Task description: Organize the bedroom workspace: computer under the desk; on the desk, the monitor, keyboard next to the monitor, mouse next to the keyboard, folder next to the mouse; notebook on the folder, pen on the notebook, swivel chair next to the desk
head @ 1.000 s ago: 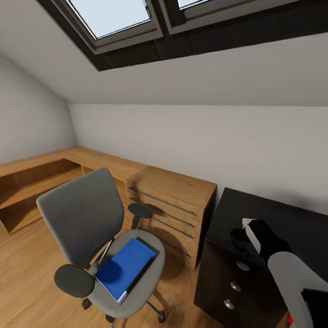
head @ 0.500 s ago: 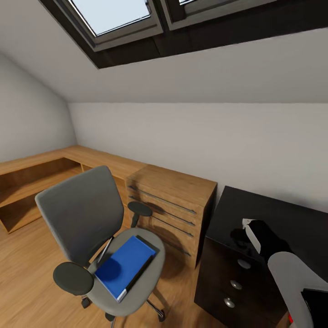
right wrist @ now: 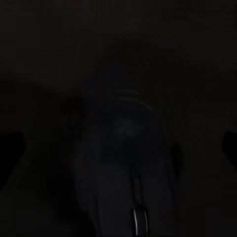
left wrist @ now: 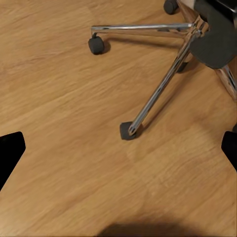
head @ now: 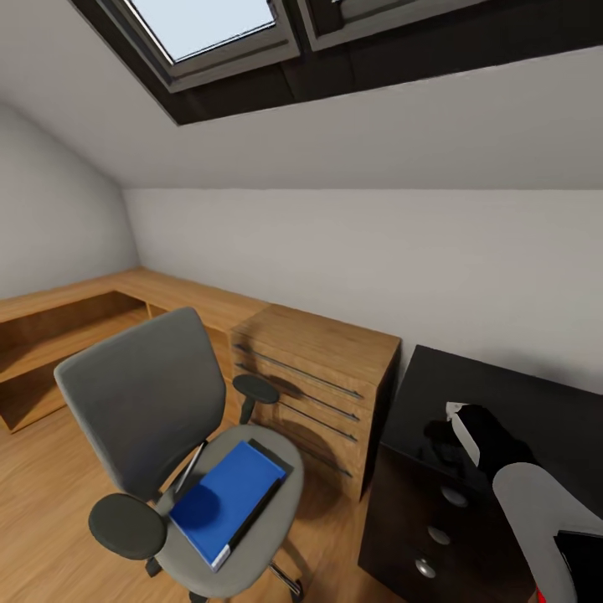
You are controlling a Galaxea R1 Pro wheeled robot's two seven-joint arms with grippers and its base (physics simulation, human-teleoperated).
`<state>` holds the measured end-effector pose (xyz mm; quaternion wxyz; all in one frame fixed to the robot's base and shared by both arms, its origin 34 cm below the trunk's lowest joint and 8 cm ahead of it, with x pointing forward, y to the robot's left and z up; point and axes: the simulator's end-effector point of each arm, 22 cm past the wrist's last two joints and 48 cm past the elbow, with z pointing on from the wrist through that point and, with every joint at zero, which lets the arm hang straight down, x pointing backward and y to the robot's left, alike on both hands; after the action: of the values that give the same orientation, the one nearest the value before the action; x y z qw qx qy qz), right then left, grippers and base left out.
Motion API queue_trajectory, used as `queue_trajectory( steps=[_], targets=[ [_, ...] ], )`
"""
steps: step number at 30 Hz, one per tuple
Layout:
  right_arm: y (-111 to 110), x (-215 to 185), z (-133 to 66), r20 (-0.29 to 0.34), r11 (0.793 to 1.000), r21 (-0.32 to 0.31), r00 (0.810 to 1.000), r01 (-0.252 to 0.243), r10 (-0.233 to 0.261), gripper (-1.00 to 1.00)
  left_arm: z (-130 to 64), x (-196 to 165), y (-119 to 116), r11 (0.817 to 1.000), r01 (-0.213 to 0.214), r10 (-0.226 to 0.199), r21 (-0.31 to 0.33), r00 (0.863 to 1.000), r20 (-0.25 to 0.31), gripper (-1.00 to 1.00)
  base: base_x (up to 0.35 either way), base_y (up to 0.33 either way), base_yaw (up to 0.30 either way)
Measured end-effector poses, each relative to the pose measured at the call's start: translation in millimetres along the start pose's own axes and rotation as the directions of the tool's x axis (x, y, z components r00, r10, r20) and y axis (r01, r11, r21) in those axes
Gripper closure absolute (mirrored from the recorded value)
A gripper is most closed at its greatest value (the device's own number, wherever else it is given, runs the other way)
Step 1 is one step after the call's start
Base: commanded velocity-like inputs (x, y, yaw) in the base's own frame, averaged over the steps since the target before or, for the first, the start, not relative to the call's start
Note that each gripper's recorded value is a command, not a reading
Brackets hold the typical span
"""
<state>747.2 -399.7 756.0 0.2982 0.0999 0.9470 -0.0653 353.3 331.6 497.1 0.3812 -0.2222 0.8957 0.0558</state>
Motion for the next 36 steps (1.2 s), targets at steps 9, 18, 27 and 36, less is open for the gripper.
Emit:
queue_trajectory(
  steps=[9, 18, 27, 36],
  targets=[
    [0, 0, 0.2, 0.000, 1.000, 0.000, 1.000, 0.000, 0.000, -1.00, -0.1, 0, 1, 1.000, 0.000, 0.000, -0.001, 1.000, -0.001, -1.00, 0.024, 0.000, 0.000],
    [0, 8, 3.3, -0.019, 1.000, 0.001, 1.000, 0.001, -0.001, -1.00, -0.2, 0, 1, 1.000, 0.000, 0.000, -0.005, 1.000, 0.002, -1.00, 0.001, 0.000, 0.000],
    [-1, 12, 4.6, -0.028, 1.000, 0.003, 1.000, 0.002, -0.002, -1.00, -0.2, 0, 2, 1.000, 0.001, 0.000, -0.006, 1.000, 0.002, -1.00, 0.000, 0.000, 0.000],
    [-1, 20, 7.5, -0.048, 1.000, 0.005, 0.999, 0.003, -0.002, -1.00, -0.1, 0, 2, 1.000, 0.001, -0.001, -0.006, 1.000, 0.003, -1.00, 0.000, 0.000, 0.000]
  ],
)
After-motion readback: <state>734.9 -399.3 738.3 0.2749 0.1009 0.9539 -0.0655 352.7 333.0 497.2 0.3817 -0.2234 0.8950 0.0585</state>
